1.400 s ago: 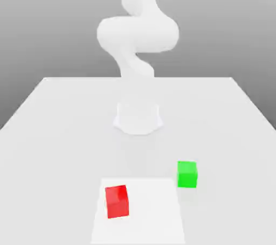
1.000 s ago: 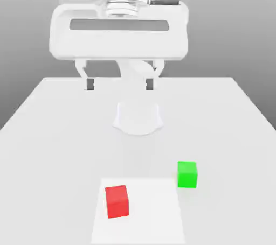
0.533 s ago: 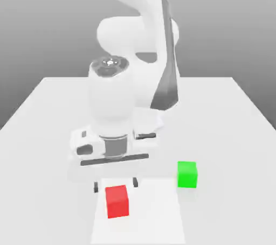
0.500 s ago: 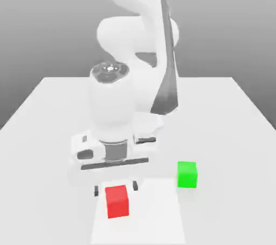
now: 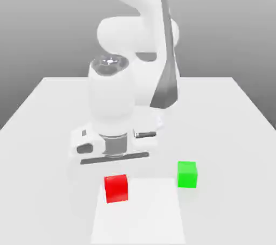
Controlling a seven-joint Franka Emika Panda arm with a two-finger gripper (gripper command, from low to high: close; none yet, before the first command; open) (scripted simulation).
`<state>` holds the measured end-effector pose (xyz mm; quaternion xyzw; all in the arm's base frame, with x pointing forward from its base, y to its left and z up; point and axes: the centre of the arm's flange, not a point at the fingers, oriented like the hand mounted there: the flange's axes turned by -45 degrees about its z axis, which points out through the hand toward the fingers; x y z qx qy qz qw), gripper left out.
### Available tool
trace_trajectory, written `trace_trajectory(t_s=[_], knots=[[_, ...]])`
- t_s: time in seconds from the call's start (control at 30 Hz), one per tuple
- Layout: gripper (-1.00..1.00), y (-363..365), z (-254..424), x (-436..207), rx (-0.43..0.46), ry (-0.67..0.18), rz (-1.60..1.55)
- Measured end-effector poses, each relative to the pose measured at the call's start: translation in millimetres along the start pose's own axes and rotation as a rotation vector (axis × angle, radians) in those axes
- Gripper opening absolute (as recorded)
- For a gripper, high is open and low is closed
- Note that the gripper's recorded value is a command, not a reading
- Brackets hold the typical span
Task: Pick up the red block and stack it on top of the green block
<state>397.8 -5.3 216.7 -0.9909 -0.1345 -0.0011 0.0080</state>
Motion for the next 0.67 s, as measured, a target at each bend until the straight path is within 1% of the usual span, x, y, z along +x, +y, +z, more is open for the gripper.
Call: trace_trajectory(t_s=[0.13,0.27,0.33,0.53,0.57,0.67], knots=[[-1.0,-79,-17,-16,0.014,0.001,-0.147],[-1.0,-145,-27,-49,-0.003,-0.005,-0.297],[-1.0,-157,-19,-57,-0.014,-0.007,-0.329],[-1.0,-160,28,-59,-0.018,-0.007,-0.338],[1.0,-160,35,-60,-0.017,-0.007,-0.34],[1.0,-159,35,-60,-0.017,-0.007,-0.336]])
